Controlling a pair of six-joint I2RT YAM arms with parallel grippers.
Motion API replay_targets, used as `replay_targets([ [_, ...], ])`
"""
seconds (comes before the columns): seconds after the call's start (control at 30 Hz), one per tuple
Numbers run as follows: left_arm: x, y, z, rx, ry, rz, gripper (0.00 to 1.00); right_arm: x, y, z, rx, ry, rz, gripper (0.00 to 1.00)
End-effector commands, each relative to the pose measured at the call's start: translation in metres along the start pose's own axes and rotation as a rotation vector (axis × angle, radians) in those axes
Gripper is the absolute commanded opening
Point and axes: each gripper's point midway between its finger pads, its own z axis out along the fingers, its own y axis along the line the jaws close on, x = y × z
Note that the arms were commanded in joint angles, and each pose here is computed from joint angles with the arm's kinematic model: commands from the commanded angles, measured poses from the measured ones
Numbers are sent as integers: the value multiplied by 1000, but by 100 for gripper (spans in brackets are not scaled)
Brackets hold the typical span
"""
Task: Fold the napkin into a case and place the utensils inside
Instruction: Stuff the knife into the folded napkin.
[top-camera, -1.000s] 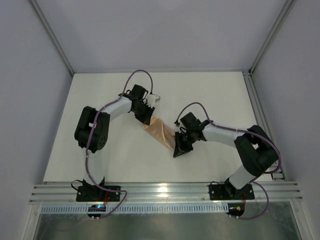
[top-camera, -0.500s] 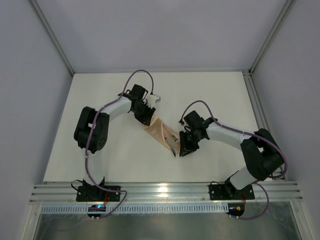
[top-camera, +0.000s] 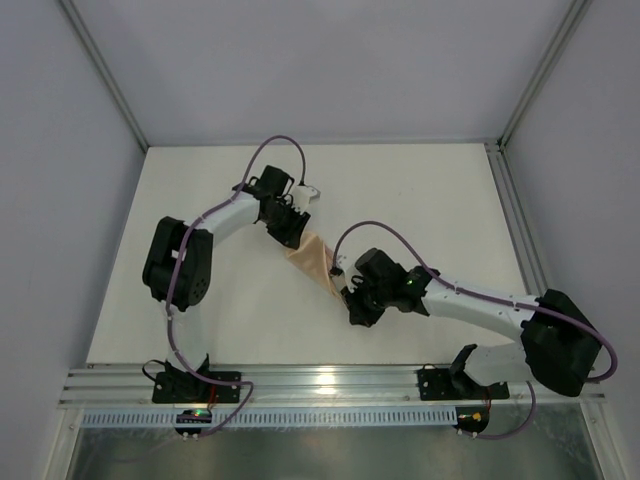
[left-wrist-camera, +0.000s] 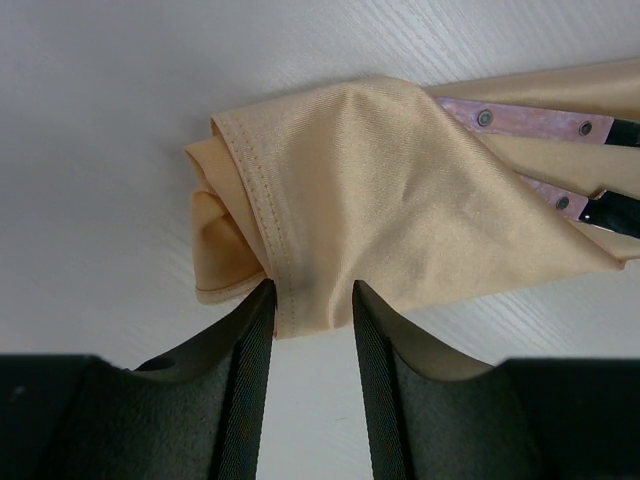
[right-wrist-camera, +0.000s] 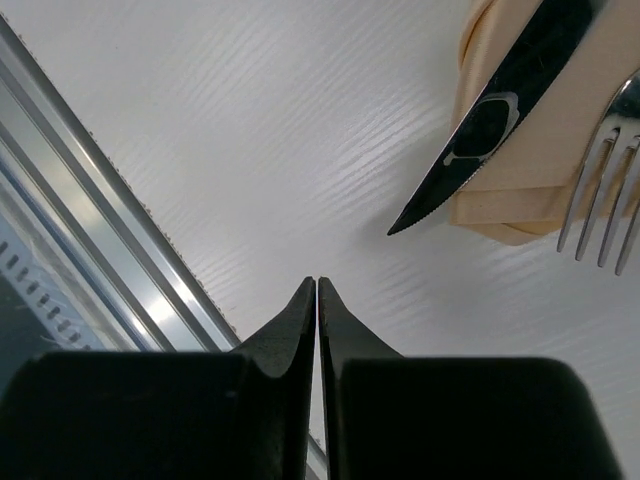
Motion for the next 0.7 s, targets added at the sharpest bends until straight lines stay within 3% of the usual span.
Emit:
replay_targets([
  [0.0,-15,2,-17,-22,-48,11,40,-17,-4,7,40,-45,-76,6],
  [0.3,-16,2,-17,-26,-52,-4,40,-10,-14,31,115,2,67,11],
  [0.67,-17,2,-18,-24,-54,-5,40,2,-40,36,288,52,203,7],
])
